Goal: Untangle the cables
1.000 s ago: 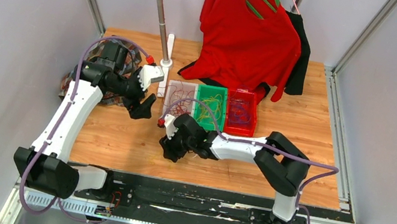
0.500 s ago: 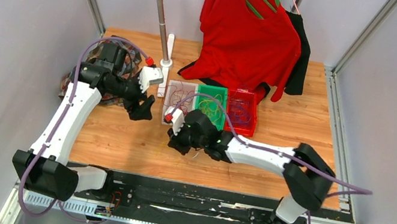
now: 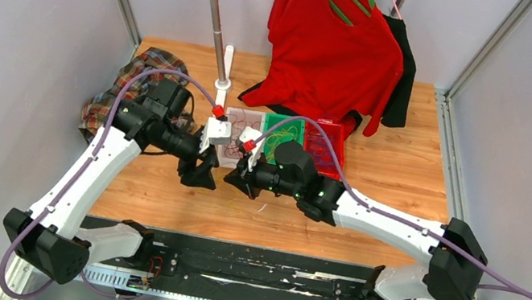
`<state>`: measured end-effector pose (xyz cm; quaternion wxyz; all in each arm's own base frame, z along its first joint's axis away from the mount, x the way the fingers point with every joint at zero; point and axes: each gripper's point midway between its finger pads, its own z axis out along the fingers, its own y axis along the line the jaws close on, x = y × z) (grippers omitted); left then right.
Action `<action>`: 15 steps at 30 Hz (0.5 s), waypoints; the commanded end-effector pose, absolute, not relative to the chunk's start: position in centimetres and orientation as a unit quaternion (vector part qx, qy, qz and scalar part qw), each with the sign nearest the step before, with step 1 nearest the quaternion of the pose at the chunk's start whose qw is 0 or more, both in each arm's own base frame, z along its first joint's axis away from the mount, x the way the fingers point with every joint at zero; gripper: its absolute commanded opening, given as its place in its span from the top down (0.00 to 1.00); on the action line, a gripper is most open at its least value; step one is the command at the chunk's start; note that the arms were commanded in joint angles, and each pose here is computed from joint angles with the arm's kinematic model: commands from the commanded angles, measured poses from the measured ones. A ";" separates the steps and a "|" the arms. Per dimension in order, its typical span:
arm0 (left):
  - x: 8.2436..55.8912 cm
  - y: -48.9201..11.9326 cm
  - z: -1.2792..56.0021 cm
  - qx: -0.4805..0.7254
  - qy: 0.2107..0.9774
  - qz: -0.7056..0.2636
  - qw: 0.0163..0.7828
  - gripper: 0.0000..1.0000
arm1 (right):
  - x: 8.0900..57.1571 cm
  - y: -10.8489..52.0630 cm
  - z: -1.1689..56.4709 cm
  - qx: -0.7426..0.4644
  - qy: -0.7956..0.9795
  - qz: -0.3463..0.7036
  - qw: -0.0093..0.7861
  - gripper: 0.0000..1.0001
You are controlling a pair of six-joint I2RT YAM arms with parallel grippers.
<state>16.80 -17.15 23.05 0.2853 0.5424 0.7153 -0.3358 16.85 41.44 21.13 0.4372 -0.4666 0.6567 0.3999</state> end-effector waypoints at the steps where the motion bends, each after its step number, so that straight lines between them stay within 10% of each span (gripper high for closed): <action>1: 15.4 -17.8 23.5 0.553 0.699 -0.353 0.283 0.37 | 16.5 41.1 24.1 -0.450 0.637 0.429 0.456 0.99; 15: 16.1 -18.2 26.9 0.561 0.679 -0.342 0.328 0.98 | 16.8 39.6 25.1 -0.404 0.649 0.436 0.476 0.98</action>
